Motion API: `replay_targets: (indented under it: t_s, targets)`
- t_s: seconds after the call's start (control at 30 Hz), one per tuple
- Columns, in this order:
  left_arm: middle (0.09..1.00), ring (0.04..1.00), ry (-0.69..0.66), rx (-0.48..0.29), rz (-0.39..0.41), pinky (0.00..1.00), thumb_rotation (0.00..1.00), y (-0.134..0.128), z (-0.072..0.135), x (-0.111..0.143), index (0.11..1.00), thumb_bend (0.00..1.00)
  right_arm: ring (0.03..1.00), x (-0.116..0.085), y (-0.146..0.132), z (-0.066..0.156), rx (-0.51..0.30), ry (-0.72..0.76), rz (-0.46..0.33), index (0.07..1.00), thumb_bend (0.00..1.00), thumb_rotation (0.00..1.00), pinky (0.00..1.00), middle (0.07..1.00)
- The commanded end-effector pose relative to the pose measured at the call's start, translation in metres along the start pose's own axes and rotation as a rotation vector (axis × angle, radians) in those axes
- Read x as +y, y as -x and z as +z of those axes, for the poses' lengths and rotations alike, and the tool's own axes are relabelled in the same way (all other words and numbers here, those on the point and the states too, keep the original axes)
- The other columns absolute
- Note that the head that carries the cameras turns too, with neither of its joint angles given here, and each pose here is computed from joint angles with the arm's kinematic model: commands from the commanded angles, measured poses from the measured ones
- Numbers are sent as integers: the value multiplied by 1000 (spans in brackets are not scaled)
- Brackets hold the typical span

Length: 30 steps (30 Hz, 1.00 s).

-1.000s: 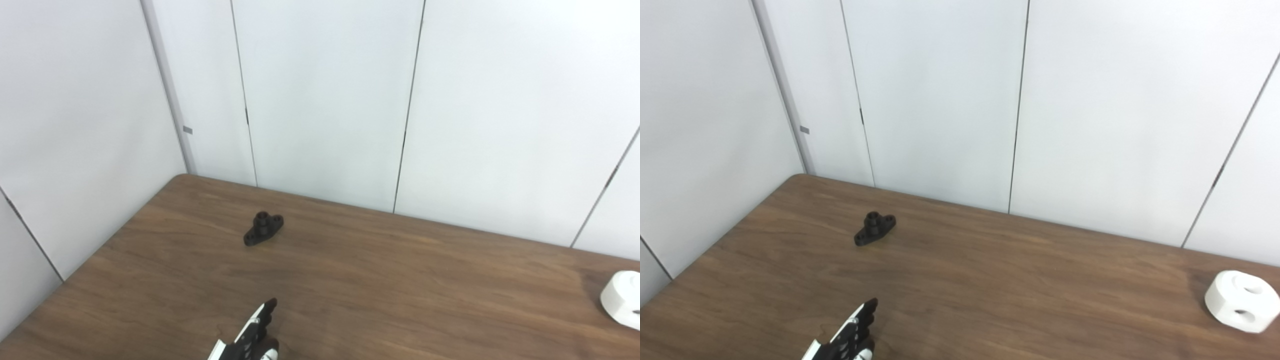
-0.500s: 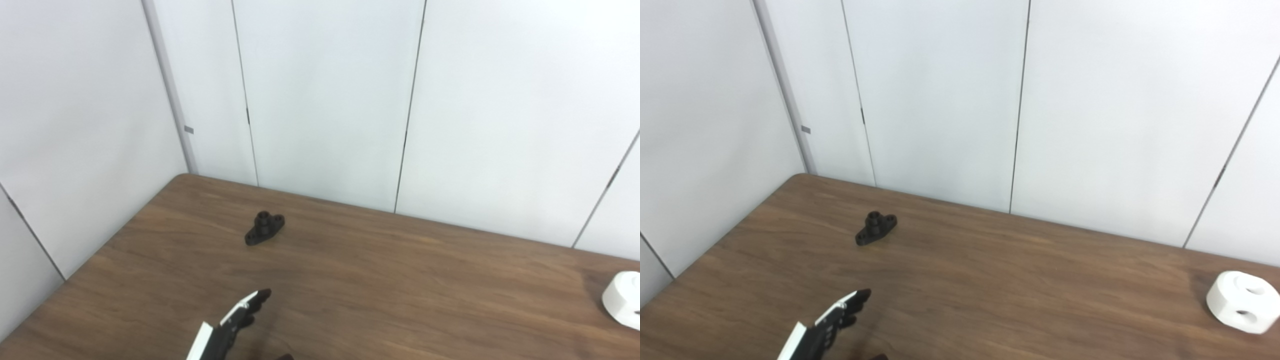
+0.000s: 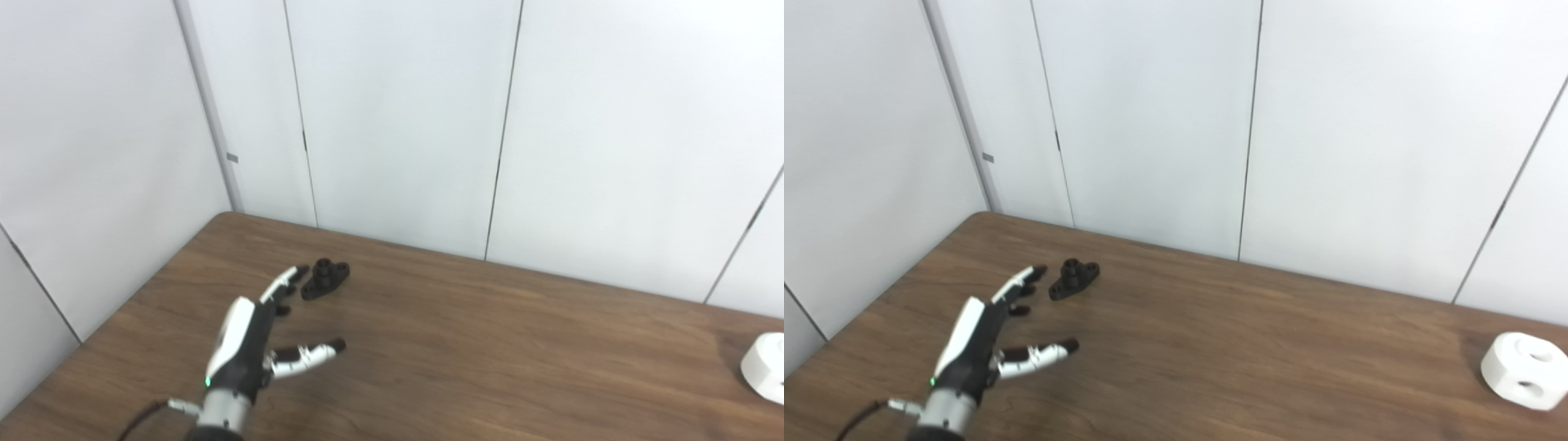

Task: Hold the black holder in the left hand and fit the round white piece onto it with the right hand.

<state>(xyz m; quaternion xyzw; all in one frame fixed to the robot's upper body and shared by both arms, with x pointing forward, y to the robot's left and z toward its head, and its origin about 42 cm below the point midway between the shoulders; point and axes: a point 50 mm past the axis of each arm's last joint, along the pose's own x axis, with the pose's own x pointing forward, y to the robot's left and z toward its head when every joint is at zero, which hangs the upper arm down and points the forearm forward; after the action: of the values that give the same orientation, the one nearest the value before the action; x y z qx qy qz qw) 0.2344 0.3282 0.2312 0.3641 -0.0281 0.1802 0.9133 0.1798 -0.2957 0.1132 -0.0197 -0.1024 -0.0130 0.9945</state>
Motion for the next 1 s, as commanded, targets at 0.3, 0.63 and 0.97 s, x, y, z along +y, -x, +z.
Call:
replay_targets:
  t_s: [0.3,0.63,0.97]
  targets:
    - [946,974,-131,7,122,942,303,-69,-9,22,894,896,977,3,11,-15,64,-21,-21,1000,582,1000,1000,931]
    - [942,979,-346,10,101,1000,400,-117,-24,21,865,933,990,5,13,-13,56,-17,-23,1000,592,1000,1000,944]
    - [949,1000,-466,33,71,1000,397,-147,-35,0,819,943,998,7,15,-11,53,-5,-25,1000,616,1000,1000,936]
